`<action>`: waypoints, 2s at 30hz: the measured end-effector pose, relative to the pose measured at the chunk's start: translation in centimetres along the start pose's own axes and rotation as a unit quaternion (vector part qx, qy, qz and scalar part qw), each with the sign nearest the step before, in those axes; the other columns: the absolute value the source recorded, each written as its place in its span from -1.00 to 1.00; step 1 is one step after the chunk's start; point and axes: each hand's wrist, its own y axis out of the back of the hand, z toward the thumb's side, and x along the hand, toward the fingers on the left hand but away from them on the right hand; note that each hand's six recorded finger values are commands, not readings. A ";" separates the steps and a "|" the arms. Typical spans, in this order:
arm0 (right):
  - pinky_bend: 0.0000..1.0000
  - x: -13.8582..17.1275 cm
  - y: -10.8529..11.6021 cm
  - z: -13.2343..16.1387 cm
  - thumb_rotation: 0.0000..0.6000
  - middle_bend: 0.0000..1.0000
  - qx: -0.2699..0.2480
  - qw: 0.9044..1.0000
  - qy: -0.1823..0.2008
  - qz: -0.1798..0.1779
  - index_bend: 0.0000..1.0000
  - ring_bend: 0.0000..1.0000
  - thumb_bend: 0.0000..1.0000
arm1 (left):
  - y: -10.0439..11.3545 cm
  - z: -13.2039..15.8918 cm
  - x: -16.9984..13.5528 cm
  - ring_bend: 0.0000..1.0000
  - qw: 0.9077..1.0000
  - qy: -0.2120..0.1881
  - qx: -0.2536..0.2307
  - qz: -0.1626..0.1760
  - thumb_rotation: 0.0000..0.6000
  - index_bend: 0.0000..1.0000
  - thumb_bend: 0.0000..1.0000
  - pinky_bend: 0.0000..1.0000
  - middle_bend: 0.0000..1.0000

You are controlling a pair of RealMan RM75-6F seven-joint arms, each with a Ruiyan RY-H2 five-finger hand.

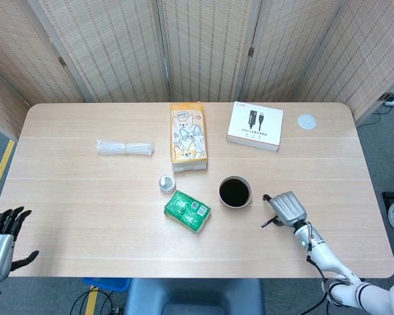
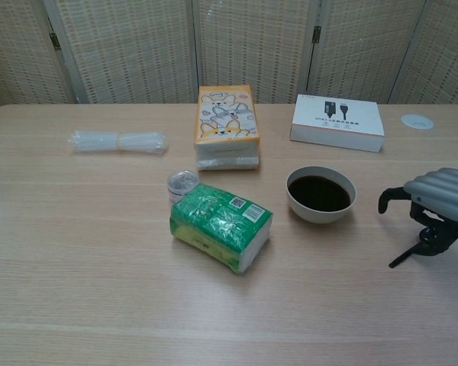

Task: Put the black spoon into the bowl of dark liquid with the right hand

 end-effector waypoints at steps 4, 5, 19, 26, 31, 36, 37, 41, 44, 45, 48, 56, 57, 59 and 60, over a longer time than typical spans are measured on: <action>1.00 -0.6 0.2 0.2 1.00 0.79 0.001 1.000 0.001 -0.002 -0.35 1.00 -0.76 | 0.0 -0.2 0.0 -0.76 1.000 0.002 0.000 -0.001 1.00 -0.64 -0.73 -0.69 -0.71; 1.00 -0.7 0.3 0.3 1.00 0.79 0.001 1.000 0.001 -0.002 -0.35 1.00 -0.76 | -0.1 -0.2 0.0 -0.76 1.000 0.003 0.000 -0.001 1.00 -0.64 -0.73 -0.69 -0.71; 1.00 1.4 0.7 1.3 1.00 0.81 -0.007 1.000 0.030 -0.005 -0.17 1.00 -0.50 | -0.2 -0.1 0.2 -0.76 1.000 -0.001 -0.004 -0.002 1.00 -0.65 -0.73 -0.69 -0.71; 1.00 1.5 0.7 1.5 1.00 0.82 0.046 0.998 0.038 0.000 -0.09 1.00 -0.48 | -0.2 -0.1 0.2 -0.76 1.000 -0.002 -0.006 -0.001 1.00 -0.65 -0.73 -0.69 -0.71; 1.00 1.3 1.2 1.9 1.00 0.83 0.095 0.995 0.043 0.002 -0.02 1.00 -0.48 | -0.4 -0.3 0.0 -0.76 1.000 0.000 -0.007 -0.003 1.00 -0.65 -0.73 -0.69 -0.71; 1.00 0.9 1.2 2.2 1.00 0.83 0.130 0.991 0.039 0.009 0.01 1.00 -0.48 | -0.6 -0.6 -0.2 -0.76 1.000 0.004 -0.008 -0.004 1.00 -0.65 -0.73 -0.69 -0.71; 1.00 0.8 1.2 2.2 1.00 0.83 0.135 0.990 0.038 0.010 0.01 1.00 -0.48 | -0.6 -0.7 -0.2 -0.76 1.000 0.004 -0.008 -0.004 1.00 -0.65 -0.73 -0.69 -0.71; 1.00 0.5 1.0 2.8 1.00 0.83 0.155 0.987 0.037 0.010 0.03 1.00 -0.48 | -0.7 -0.9 -0.2 -0.76 1.000 0.006 -0.007 -0.004 1.00 -0.65 -0.73 -0.69 -0.71; 1.00 0.3 0.8 3.4 1.00 0.84 0.164 0.986 0.038 0.011 0.03 1.00 -0.48 | -0.8 -1.0 -0.2 -0.76 1.000 0.006 -0.009 -0.004 1.00 -0.65 -0.73 -0.69 -0.71; 1.00 0.3 0.7 3.7 1.00 0.84 0.164 0.986 0.038 0.011 0.03 1.00 -0.48 | -0.9 -1.1 -0.2 -0.76 1.000 0.007 -0.010 -0.005 1.00 -0.65 -0.73 -0.69 -0.71; 1.00 0.2 0.4 4.0 1.00 0.84 0.161 0.986 0.037 0.012 0.03 1.00 -0.48 | -1.0 -1.3 -0.2 -0.76 1.000 0.007 -0.011 -0.005 1.00 -0.65 -0.73 -0.69 -0.71; 1.00 0.2 -0.2 4.2 1.00 0.84 0.156 0.987 0.034 0.017 0.04 1.00 -0.48 | -1.1 -1.6 -0.3 -0.76 1.000 0.009 -0.014 -0.005 1.00 -0.65 -0.73 -0.69 -0.71; 1.00 0.1 -0.3 4.2 1.00 0.84 0.156 0.987 0.034 0.018 0.04 1.00 -0.48 | -1.1 -1.6 -0.3 -0.76 1.000 0.008 -0.014 -0.005 1.00 -0.65 -0.73 -0.69 -0.71; 1.00 0.1 -0.3 4.2 1.00 0.84 0.157 0.987 0.035 0.018 0.04 1.00 -0.48 | -1.1 -1.6 -0.4 -0.76 1.000 0.008 -0.014 -0.005 1.00 -0.65 -0.73 -0.69 -0.71; 1.00 0.1 -0.3 4.2 1.00 0.84 0.158 0.987 0.035 0.019 0.05 1.00 -0.48 | -1.1 -1.6 -0.4 -0.76 1.000 0.009 -0.014 -0.005 1.00 -0.65 -0.73 -0.69 -0.71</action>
